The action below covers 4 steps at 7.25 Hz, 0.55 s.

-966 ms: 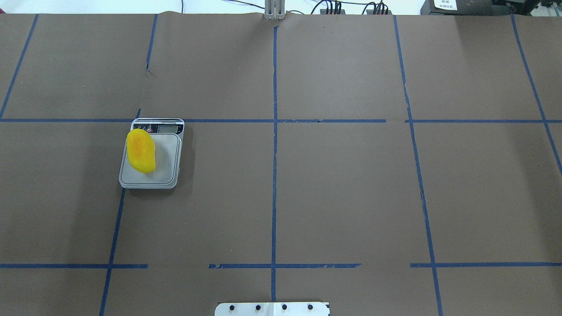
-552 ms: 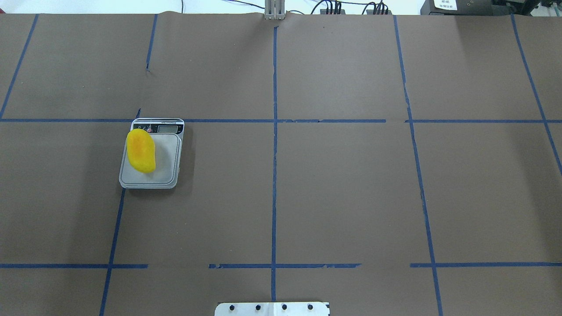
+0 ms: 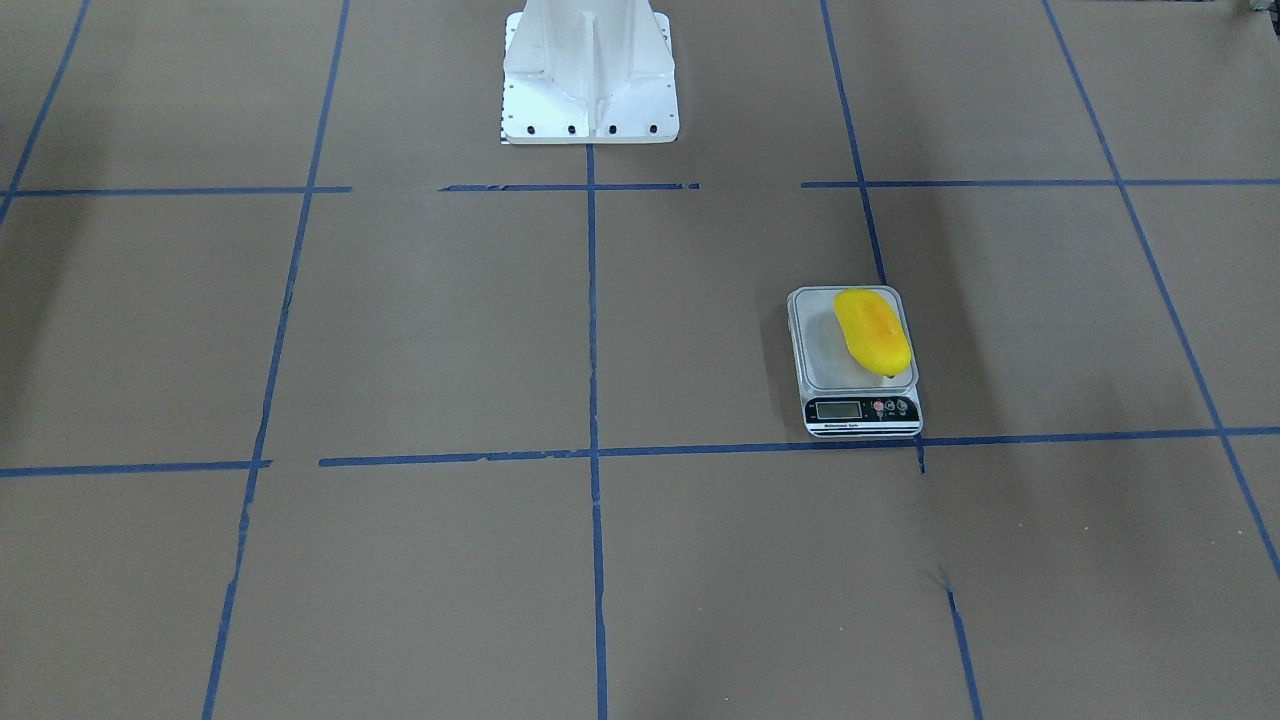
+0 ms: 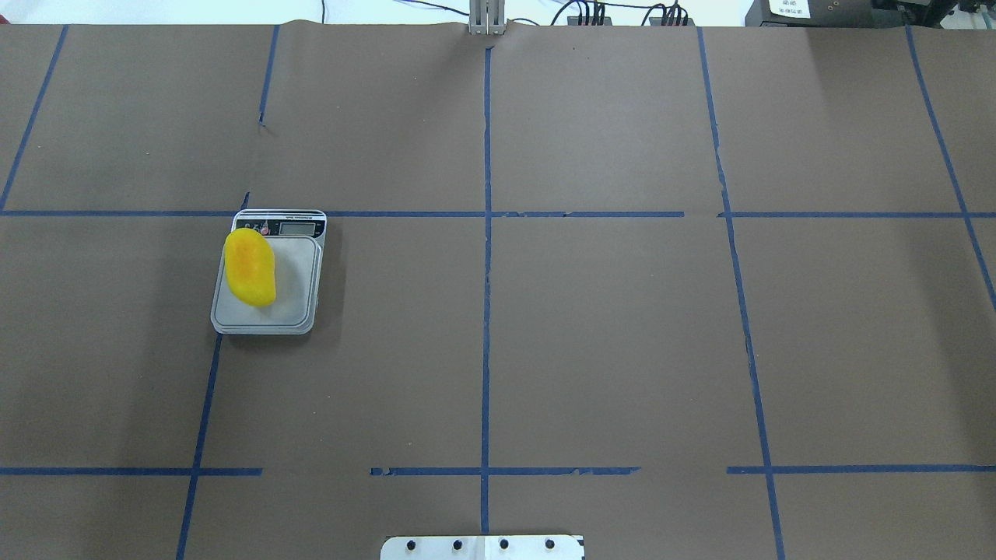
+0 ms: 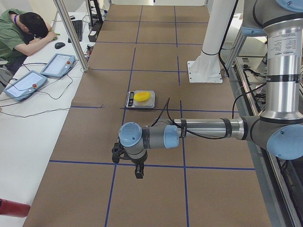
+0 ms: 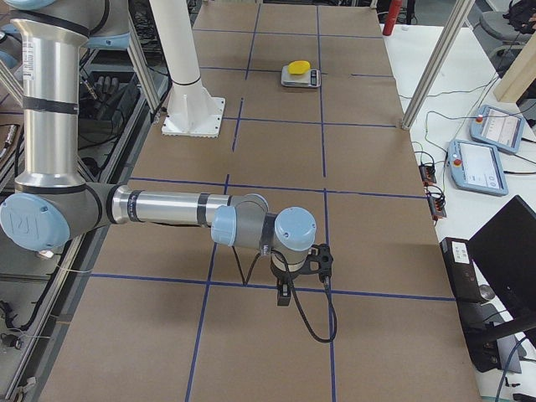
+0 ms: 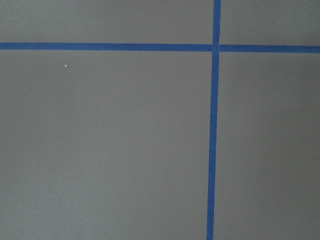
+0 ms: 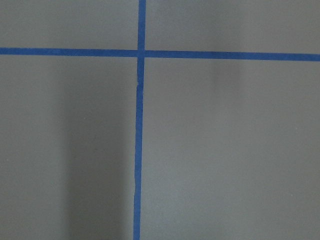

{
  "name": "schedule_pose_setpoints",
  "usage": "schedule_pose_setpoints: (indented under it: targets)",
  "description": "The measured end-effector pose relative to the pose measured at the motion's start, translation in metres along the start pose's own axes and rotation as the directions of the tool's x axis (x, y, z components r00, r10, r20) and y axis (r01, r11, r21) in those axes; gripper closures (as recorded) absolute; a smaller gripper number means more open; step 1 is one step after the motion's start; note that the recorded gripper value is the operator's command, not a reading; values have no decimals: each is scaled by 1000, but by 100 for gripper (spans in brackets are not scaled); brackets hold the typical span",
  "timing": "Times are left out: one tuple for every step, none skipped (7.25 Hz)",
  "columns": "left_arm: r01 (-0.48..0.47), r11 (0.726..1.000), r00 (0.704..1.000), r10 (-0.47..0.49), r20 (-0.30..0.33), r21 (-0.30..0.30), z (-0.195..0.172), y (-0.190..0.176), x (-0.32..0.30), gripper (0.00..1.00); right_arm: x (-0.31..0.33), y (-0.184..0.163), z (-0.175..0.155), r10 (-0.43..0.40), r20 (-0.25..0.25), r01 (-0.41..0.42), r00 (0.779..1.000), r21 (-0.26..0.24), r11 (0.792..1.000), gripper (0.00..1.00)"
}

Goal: Weigh mango

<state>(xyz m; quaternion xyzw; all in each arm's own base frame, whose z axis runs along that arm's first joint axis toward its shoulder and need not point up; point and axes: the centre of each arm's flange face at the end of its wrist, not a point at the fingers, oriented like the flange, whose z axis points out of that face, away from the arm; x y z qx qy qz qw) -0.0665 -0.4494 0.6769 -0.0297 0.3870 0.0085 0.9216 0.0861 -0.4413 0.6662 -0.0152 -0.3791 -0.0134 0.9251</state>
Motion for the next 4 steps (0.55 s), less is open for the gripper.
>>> schedule_pose_setpoints:
  targets:
    - [-1, 1000, 1000, 1, 0, -1, 0, 0, 0, 0, 0, 0, 0, 0, 0, 0, 1000, 0, 1000, 0]
    - [-3, 1000, 1000, 3, 0, 0, 0, 0, 1, 0, 0, 0, 0, 0, 0, 0, 1000, 0, 1000, 0]
    - [-5, 1000, 1000, 5, 0, 1, -1, 0, 1, 0, 0, 0, 0, 0, 0, 0, 1000, 0, 1000, 0]
    - [-7, 1000, 1000, 7, 0, 3, -1, 0, 2, 0, 0, 0, 0, 1, 0, -1, 1000, -1, 1000, 0]
